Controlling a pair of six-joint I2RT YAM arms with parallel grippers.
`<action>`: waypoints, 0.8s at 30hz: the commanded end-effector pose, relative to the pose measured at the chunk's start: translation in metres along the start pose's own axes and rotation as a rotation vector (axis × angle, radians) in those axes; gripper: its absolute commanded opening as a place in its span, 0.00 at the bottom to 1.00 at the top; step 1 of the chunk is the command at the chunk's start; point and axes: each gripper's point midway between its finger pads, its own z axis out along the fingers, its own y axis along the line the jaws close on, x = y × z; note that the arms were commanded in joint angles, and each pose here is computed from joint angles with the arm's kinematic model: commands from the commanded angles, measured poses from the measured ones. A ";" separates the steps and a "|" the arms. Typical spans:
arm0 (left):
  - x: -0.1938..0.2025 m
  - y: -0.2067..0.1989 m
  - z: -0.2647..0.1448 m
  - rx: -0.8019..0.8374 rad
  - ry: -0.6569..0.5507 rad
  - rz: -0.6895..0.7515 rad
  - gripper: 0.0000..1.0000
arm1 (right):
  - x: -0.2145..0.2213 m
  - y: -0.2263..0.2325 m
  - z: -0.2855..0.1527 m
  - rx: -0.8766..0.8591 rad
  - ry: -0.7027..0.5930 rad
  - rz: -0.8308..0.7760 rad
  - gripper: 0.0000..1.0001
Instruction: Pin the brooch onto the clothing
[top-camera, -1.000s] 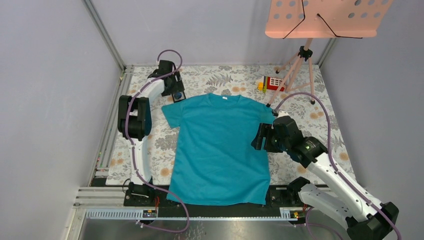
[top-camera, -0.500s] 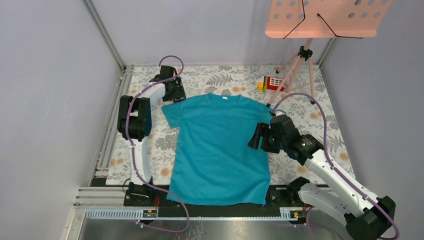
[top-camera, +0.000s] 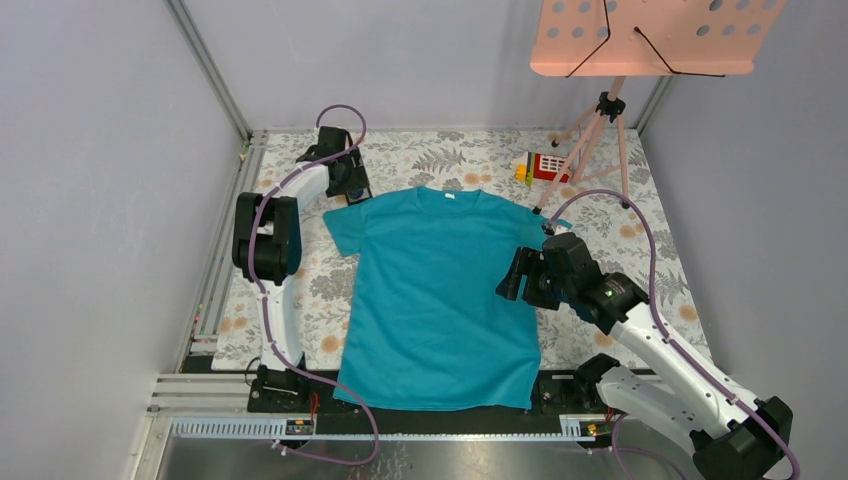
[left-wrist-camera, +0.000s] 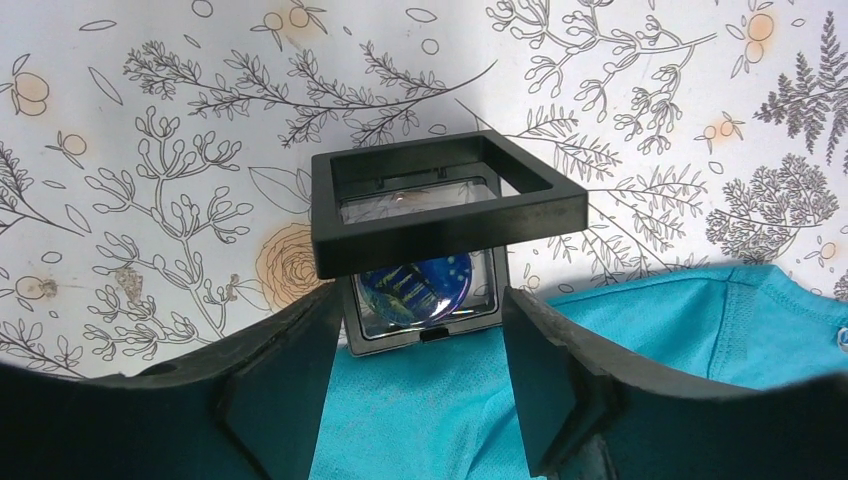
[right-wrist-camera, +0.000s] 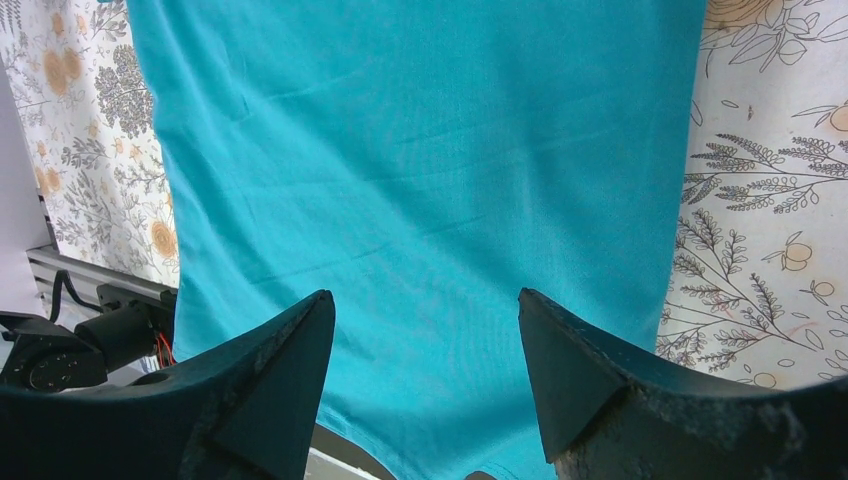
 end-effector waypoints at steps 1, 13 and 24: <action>-0.026 -0.018 -0.010 0.059 -0.061 0.015 0.66 | 0.002 0.006 -0.001 -0.029 0.000 0.007 0.75; -0.011 -0.011 0.005 0.011 -0.006 0.004 0.64 | -0.001 0.008 0.000 -0.025 0.000 0.001 0.75; -0.008 -0.003 0.007 -0.039 0.006 0.008 0.65 | 0.002 0.005 0.001 -0.022 0.005 0.010 0.76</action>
